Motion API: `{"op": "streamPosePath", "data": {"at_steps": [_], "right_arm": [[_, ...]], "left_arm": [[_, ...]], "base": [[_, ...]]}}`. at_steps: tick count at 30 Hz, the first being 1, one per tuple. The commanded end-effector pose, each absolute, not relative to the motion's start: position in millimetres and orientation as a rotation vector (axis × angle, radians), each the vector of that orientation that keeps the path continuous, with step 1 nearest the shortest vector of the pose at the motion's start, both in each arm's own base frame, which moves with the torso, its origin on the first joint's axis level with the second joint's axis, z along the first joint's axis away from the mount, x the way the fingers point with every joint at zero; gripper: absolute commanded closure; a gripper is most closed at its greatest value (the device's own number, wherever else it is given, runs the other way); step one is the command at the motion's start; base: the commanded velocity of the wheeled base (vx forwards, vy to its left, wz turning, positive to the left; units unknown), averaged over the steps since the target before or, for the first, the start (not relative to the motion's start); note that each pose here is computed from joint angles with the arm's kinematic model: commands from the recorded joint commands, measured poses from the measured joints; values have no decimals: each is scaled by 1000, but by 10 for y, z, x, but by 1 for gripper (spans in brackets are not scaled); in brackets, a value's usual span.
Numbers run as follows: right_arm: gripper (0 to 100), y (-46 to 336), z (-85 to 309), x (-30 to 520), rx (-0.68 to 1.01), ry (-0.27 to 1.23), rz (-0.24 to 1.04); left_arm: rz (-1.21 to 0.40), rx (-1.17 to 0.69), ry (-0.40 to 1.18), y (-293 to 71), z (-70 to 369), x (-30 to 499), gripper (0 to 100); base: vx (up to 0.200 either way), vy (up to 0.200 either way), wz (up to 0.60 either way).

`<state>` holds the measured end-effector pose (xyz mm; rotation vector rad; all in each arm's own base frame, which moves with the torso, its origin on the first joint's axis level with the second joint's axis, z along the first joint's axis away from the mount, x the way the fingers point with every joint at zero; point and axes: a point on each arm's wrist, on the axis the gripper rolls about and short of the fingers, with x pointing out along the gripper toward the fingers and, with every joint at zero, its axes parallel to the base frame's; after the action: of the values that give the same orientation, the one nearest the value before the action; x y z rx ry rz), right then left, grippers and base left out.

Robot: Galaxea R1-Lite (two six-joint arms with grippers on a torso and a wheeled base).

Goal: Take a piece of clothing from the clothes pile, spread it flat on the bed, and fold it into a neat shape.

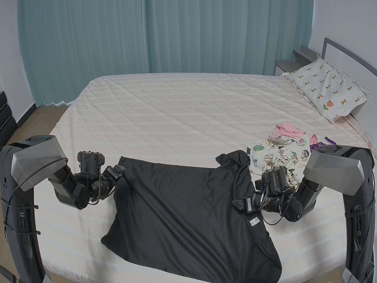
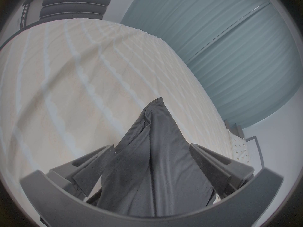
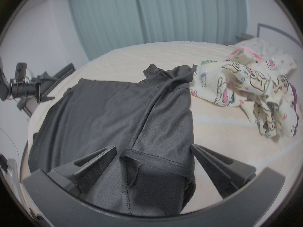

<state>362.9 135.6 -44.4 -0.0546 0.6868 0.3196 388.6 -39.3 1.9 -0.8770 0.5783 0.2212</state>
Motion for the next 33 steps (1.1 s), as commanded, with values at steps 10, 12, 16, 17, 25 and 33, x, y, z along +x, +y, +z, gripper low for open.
{"op": "streamPosePath", "data": {"at_steps": [10, 12, 16, 17, 25, 33], "right_arm": [[0, 1263, -559, 3706, -236, 704, 250], [0, 1198, -521, 3720, -225, 691, 234], [0, 936, -429, 3709, -201, 671, 174], [0, 796, -389, 3702, -186, 667, 141], [0, 228, -302, 3624, -117, 671, 44], [0, -203, -322, 3647, -13, 651, -26]], "left_arm": [[229, -909, 609, -368, -38, 3605, 0], [227, -910, 606, -367, -38, 3602, 0], [226, -911, 600, -361, -39, 3593, 0], [226, -911, 601, -360, -43, 3587, 0], [228, -909, 607, -364, -53, 3572, 0], [232, -908, 614, -362, -65, 3554, 0]], "base": [[0, 0, 0], [0, 0, 0], [0, 0, 0], [0, 0, 0], [0, 0, 0], [0, 0, 0]]}}
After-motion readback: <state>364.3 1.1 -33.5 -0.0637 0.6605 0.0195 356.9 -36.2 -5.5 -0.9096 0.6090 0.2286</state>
